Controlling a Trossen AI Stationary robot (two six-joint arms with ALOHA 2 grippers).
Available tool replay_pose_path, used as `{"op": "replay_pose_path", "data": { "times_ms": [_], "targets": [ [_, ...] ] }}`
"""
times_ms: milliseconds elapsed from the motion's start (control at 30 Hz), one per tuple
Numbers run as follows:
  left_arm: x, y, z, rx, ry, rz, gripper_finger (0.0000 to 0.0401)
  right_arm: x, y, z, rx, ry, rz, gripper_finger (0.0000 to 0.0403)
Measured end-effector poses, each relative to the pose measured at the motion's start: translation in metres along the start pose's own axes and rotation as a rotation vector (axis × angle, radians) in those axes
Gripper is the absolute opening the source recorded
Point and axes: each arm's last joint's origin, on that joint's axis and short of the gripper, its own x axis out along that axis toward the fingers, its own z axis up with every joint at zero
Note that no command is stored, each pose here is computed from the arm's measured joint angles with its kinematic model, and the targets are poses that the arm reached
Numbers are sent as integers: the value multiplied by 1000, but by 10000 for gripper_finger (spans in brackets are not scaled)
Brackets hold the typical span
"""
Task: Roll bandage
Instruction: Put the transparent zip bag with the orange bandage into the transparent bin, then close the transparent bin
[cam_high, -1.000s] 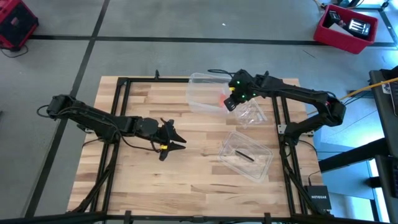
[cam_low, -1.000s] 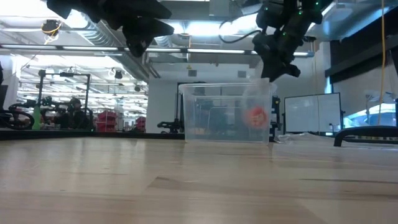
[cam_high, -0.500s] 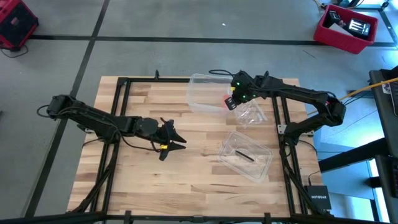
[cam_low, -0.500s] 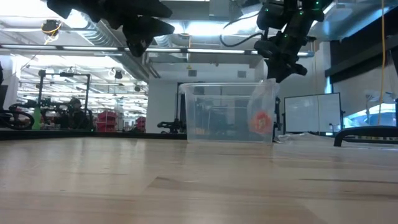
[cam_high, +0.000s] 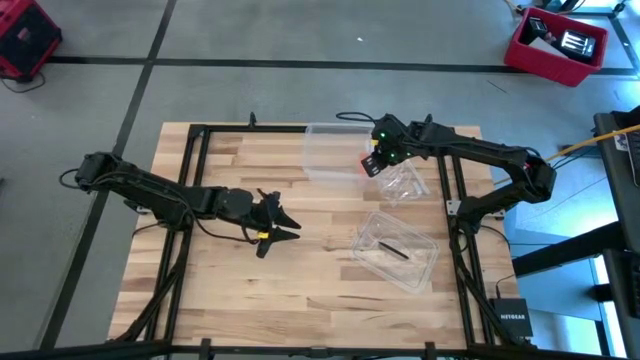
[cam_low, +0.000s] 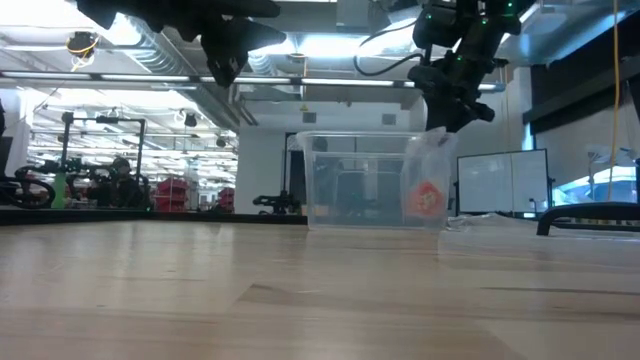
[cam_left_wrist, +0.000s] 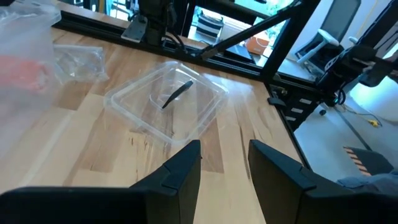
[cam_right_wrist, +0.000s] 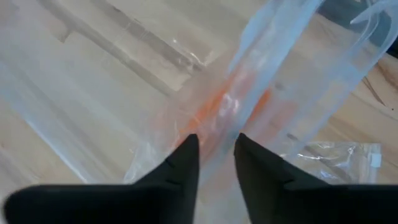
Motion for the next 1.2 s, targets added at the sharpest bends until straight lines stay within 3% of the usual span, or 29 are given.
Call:
{"op": "replay_pose_path", "data": {
  "times_ms": [267,567,667,833,933,1200],
  "targets": [
    [0,0,0,0,2,1,127,-9,1,2,-4,-34,14,169],
    [0,0,0,0,3,2,127,-41,7,17,-58,-47,24,172],
    [0,-1,-1,14,5,-3,127,-57,16,10,-116,-19,43,172],
    [0,-9,-4,33,13,-30,127,-84,48,-24,-281,-3,150,172],
    [1,-14,-8,38,30,-51,127,-93,70,-58,-418,44,215,172],
    [14,-25,-28,60,100,-23,127,-64,101,-166,-586,278,244,172]
  ]
}}
